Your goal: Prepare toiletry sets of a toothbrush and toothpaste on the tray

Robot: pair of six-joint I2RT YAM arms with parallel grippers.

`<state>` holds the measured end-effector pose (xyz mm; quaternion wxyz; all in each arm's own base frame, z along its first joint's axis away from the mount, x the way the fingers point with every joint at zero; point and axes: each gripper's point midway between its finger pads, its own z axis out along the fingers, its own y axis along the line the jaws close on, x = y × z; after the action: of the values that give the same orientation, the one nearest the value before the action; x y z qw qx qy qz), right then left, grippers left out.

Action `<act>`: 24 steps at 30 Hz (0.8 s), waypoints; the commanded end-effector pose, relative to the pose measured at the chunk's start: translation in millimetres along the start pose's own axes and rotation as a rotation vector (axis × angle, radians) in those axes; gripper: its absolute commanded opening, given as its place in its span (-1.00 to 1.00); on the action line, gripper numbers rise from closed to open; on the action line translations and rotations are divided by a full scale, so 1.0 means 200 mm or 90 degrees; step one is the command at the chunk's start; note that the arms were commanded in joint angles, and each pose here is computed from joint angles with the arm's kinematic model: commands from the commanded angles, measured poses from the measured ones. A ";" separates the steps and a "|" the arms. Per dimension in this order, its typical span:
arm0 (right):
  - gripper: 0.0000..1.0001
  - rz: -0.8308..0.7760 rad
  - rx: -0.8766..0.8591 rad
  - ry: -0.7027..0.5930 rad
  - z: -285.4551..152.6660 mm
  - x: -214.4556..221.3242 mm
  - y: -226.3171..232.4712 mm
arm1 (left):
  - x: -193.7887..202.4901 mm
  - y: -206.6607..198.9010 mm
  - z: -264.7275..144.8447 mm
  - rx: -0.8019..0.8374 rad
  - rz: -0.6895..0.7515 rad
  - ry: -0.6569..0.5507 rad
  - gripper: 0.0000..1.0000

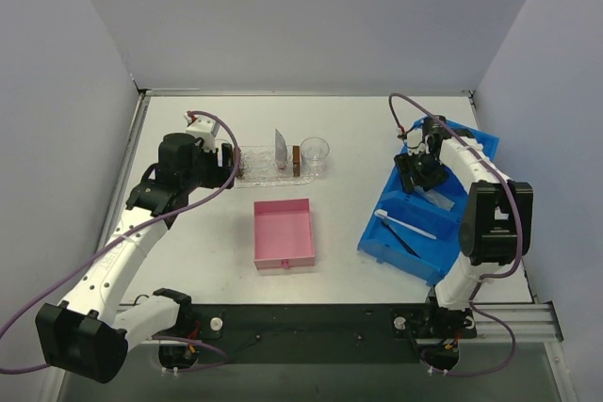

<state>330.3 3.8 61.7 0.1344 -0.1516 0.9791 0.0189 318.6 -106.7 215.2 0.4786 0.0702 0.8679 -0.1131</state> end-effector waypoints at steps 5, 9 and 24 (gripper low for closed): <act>0.13 -0.069 -0.002 -0.008 0.06 -0.05 -0.01 | -0.14 0.00 -0.04 -0.001 0.009 -0.055 0.58; 0.13 -0.083 0.021 -0.025 0.11 -0.09 -0.03 | -0.14 0.00 -0.04 -0.001 0.009 -0.053 0.58; -0.19 -0.138 0.068 -0.012 0.26 -0.09 0.01 | -0.15 0.03 -0.04 -0.019 0.005 -0.052 0.58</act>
<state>362.2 16.7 28.3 0.1669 -0.2421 0.9551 -0.0367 320.3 -101.5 215.5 0.4811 0.0642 0.8682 -0.1031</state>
